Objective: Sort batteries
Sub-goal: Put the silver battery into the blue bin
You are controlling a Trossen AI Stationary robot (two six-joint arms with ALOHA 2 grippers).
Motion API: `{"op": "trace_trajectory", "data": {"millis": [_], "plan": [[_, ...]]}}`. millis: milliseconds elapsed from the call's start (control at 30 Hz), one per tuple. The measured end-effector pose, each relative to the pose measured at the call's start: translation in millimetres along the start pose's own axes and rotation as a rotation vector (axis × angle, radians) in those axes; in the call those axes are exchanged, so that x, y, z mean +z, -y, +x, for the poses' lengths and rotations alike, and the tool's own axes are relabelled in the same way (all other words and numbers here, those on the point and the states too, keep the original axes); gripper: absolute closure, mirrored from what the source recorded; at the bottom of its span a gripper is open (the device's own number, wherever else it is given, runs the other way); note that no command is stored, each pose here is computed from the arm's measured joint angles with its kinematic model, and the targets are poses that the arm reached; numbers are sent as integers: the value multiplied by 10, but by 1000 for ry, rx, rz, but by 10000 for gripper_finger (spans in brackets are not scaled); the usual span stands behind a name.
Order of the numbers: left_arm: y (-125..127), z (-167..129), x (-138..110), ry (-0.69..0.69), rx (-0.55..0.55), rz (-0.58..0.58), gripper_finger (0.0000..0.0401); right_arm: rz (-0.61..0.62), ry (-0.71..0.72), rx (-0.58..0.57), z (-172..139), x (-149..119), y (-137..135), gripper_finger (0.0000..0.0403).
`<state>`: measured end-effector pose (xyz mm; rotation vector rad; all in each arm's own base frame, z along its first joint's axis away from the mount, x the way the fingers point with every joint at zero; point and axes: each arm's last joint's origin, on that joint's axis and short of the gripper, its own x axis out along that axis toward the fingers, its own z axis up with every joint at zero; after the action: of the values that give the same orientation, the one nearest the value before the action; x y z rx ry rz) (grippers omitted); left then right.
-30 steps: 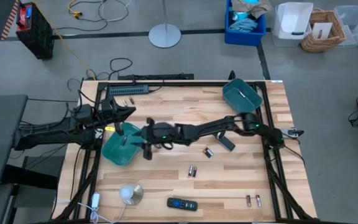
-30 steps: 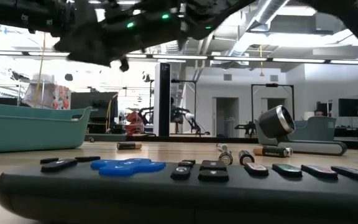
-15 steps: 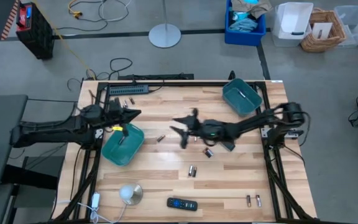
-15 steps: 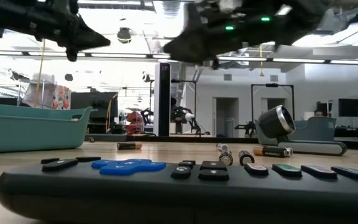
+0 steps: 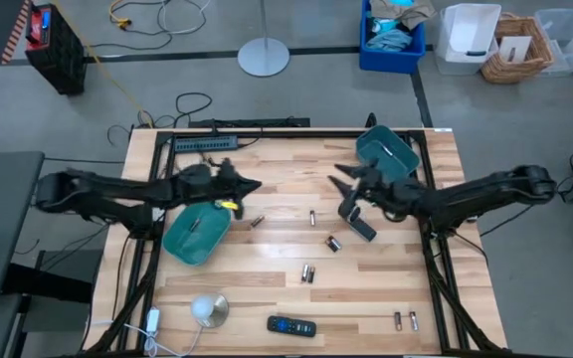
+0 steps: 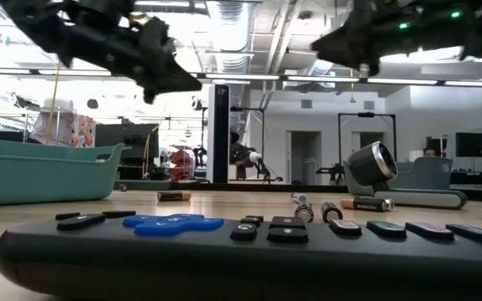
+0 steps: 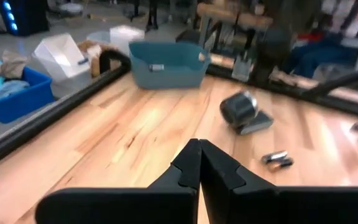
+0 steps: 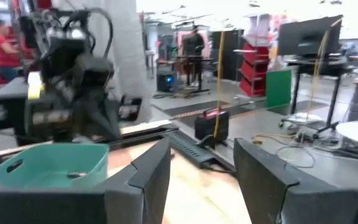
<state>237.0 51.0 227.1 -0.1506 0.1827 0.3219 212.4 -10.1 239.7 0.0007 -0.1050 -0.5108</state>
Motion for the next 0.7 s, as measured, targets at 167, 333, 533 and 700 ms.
{"op": "trace_trajectory", "data": {"millis": [167, 333, 533, 700], "plan": [[88, 418, 3, -70, -6, 75, 401, -13, 25, -48, -244, 150, 151, 211], [224, 851, 16, -114, -62, 158, 394, -26, 6, -69, -418, 240, 270, 211], [336, 1324, 64, -219, -74, 106, 336, -20, 14, -108, -559, 315, 363, 211], [438, 1646, 12, -347, -58, 56, 280, -36, 20, -109, -578, 329, 375, 211]]}}
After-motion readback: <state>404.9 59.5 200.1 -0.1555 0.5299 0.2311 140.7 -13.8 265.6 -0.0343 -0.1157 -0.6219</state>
